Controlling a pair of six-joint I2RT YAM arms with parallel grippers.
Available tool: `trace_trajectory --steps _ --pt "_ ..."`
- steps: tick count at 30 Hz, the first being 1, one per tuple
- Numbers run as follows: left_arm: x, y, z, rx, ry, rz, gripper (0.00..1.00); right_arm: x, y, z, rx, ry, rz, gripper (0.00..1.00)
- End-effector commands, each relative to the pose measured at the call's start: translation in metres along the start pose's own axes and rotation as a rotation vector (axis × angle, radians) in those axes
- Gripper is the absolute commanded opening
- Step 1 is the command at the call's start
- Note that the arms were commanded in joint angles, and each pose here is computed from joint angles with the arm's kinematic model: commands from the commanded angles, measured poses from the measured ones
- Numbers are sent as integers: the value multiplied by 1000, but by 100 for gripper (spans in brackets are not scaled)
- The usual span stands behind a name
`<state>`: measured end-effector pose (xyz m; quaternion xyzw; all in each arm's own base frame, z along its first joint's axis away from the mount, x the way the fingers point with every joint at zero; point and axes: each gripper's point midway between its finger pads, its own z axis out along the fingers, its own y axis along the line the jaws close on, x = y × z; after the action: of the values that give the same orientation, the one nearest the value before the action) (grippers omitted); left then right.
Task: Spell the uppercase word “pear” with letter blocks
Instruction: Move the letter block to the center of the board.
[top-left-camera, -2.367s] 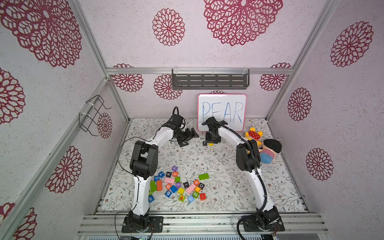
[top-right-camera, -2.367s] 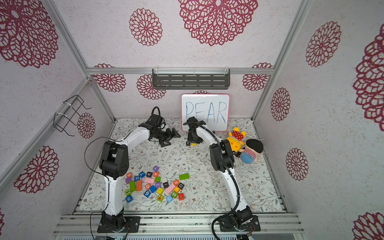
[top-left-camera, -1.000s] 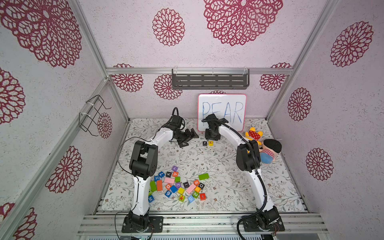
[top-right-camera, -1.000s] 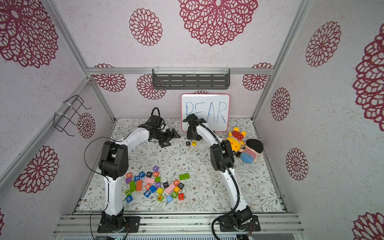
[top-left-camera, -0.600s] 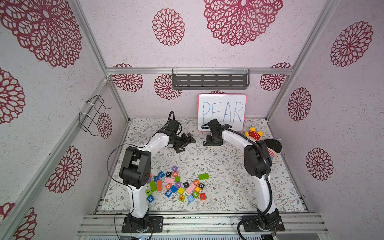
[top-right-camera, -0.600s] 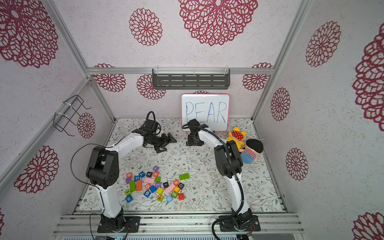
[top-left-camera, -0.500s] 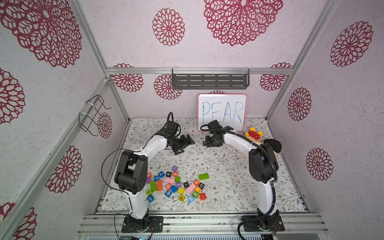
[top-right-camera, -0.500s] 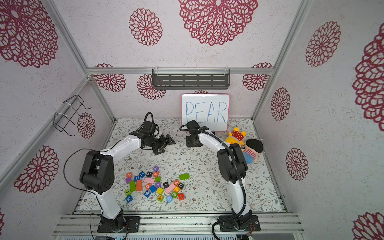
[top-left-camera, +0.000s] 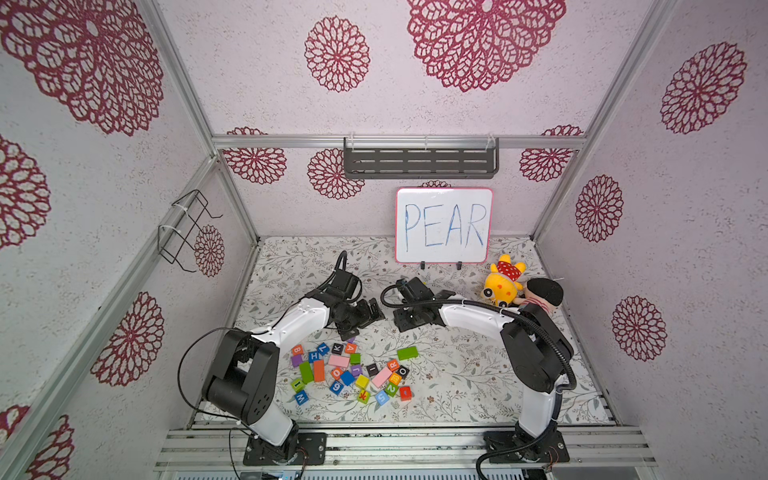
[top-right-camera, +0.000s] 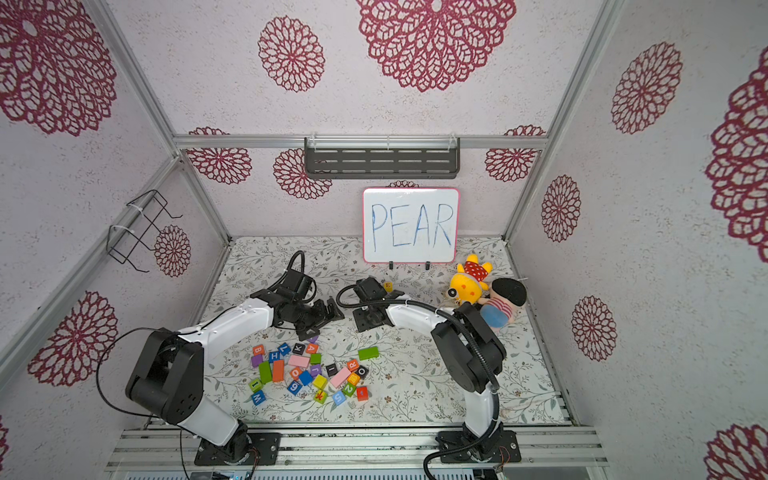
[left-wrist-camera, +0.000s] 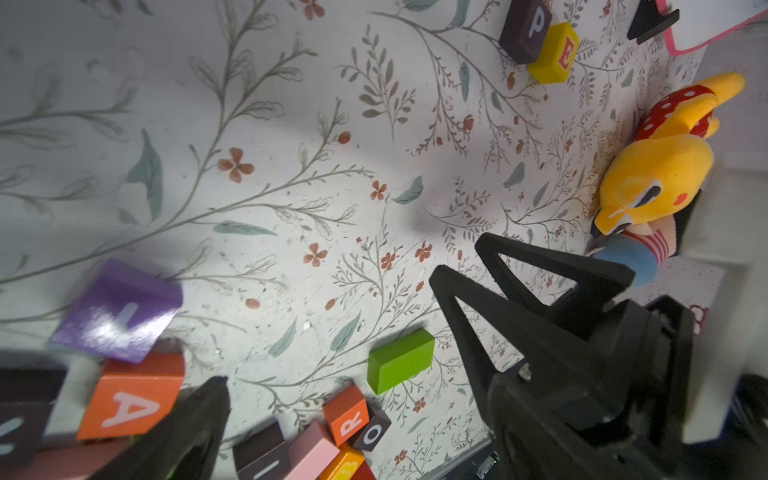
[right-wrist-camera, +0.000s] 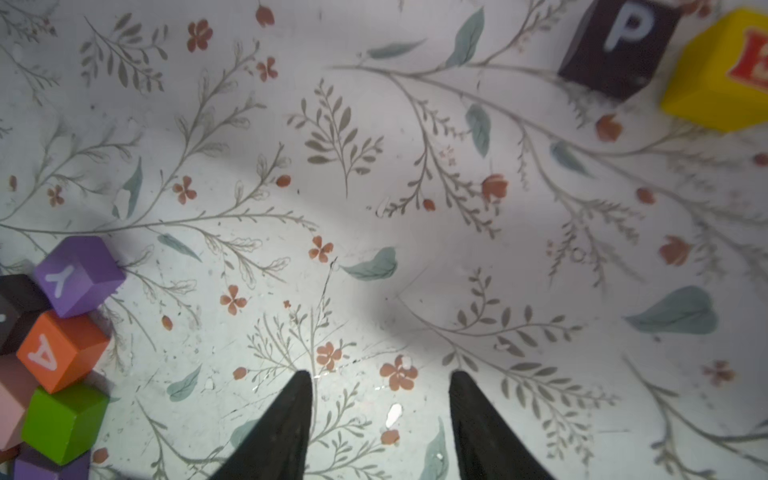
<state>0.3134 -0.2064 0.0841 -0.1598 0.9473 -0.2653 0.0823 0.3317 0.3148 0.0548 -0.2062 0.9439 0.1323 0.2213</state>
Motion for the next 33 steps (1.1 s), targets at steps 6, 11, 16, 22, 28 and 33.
trace_trajectory --steps 6,11,16,22,28,33 --pt "8 44 -10 -167 -45 -1 97 -11 18 -29 -62 -148 -40 78" --pt "13 63 -6 -288 -36 42 89 -7 22 -32 -69 -174 -52 99" --pt "18 72 -1 -383 -25 87 86 -4 20 -33 -59 -175 -56 99" --pt "20 78 11 -425 -5 105 76 -3 19 -32 -54 -172 -55 99" --pt "18 78 24 -448 9 120 62 0 18 -30 -52 -164 -52 99" --pt "19 82 29 -473 22 127 52 2 16 -29 -41 -159 -53 99"
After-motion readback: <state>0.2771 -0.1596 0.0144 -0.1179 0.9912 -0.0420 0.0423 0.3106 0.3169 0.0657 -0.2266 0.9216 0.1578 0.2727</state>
